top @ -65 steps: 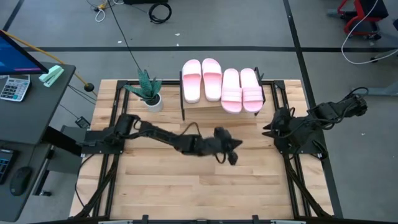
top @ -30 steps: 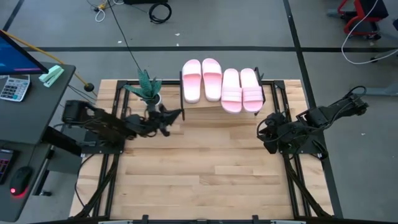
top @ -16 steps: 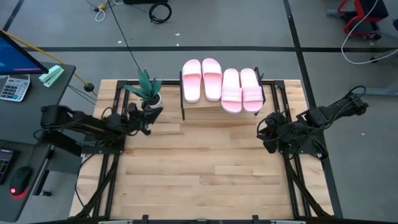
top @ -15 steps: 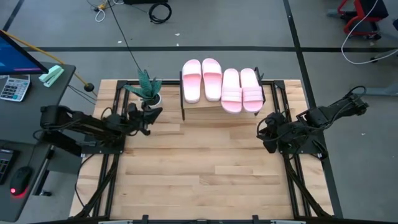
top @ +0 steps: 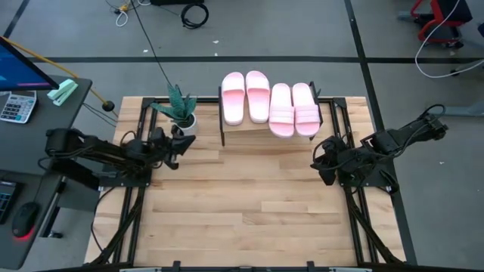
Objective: Pick and place slides into the shelf
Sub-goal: Return to Home Position
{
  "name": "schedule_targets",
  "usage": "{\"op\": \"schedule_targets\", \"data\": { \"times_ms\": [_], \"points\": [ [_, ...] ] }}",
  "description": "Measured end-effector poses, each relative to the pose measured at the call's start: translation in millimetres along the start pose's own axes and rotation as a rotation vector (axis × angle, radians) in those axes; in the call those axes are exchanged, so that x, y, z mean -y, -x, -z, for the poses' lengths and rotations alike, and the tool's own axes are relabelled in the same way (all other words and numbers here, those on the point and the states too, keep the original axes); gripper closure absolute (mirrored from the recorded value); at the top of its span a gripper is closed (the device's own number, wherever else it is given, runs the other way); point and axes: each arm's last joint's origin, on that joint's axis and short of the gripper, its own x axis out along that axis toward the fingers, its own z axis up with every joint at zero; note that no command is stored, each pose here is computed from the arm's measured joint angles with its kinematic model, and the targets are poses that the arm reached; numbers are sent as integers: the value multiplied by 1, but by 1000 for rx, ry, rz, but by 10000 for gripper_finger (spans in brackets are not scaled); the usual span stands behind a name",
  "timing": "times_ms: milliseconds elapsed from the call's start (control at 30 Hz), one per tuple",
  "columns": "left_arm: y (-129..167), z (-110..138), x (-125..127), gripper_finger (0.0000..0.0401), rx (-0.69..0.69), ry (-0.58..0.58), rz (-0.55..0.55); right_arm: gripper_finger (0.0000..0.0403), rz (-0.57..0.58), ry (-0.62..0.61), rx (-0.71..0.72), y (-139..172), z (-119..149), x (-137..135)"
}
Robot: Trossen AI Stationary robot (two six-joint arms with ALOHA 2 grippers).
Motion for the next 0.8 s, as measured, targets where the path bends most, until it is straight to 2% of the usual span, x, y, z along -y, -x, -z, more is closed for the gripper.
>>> {"op": "schedule_targets", "data": {
  "times_ms": [300,533,800],
  "points": [
    [4,-20,4,401,77,-25,57,268,0,-22,0,0,0,0],
    [10,-24,3,401,13,-1,35,268,-12,-31,7,0,-1,-1],
    [18,-31,3,401,7,-26,20,268,11,-22,9,-4,-1,-3]
  ]
}}
